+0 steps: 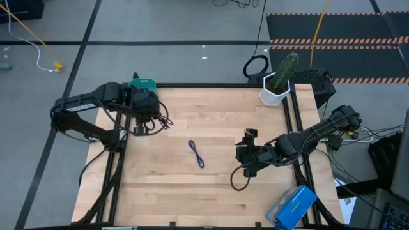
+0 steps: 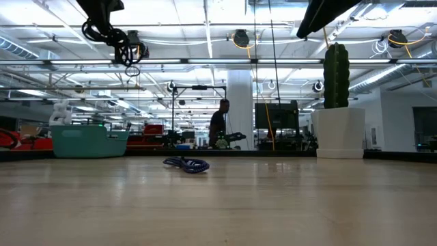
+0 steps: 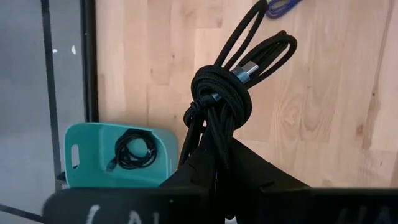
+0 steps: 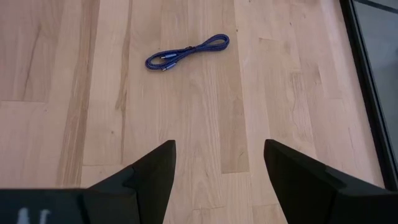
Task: Pick and place USB-C Cables
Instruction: Put the black USB cable into the blue bin
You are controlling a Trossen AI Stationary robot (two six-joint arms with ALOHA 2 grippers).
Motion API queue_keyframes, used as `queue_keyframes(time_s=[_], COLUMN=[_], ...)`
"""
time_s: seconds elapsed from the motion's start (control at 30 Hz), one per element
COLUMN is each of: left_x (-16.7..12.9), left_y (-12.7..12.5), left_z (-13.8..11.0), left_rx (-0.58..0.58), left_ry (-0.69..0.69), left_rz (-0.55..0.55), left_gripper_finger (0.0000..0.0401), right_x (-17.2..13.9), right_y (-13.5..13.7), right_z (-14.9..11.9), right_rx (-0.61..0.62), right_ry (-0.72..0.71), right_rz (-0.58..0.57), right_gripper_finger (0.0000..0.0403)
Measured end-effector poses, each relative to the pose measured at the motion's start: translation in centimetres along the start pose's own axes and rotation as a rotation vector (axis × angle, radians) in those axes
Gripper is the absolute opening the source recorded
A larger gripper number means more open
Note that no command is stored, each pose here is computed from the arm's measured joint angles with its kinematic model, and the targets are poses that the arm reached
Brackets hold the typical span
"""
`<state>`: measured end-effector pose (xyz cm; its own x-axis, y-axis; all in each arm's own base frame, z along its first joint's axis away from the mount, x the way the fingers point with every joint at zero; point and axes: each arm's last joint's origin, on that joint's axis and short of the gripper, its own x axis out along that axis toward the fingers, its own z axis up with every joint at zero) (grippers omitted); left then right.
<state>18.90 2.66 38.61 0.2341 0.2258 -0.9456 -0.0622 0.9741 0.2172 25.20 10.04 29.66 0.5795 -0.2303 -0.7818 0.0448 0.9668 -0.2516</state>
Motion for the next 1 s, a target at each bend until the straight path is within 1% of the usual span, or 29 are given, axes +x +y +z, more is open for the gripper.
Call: queue_keyframes(time_s=[0.13, 0.23, 0.37, 0.53, 0.73, 0.87, 1.0], left_x=[-0.2, -0.4, -0.2, 0.0, 0.3, 0.5, 0.6], left_y=[0.5, 0.9, 1.6, 2.9, 5.1, 6.5, 7.7], left_z=[-0.4, -0.7, -0.8, -1.0, -1.5, -1.8, -2.3], left_rx=[-0.009, -0.028, -0.048, -0.065, -0.138, -0.188, -0.247], left_ry=[-0.007, -0.012, -0.001, 0.005, 0.007, 0.0, -0.004], left_rz=[0.008, 0.015, 0.025, 0.045, 0.083, 0.088, 0.11], left_gripper_finger=[0.0014, 0.0013, 0.0029, 0.0013, 0.0025, 0.0012, 0.0017], right_x=[0.0, 0.0, 0.0, 0.0, 0.0, 0.0, 0.0], right_y=[0.0, 0.0, 0.0, 0.0, 0.0, 0.0, 0.0], right_z=[0.0, 0.0, 0.0, 0.0, 0.0, 0.0, 0.0], right_rx=[0.0, 0.0, 0.0, 0.0, 0.0, 0.0, 0.0], right_ry=[0.0, 0.0, 0.0, 0.0, 0.0, 0.0, 0.0], right_rz=[0.0, 0.0, 0.0, 0.0, 0.0, 0.0, 0.0], right_gripper_finger=[0.0238, 0.0238, 0.0238, 0.0238, 0.0238, 0.0238, 0.0238])
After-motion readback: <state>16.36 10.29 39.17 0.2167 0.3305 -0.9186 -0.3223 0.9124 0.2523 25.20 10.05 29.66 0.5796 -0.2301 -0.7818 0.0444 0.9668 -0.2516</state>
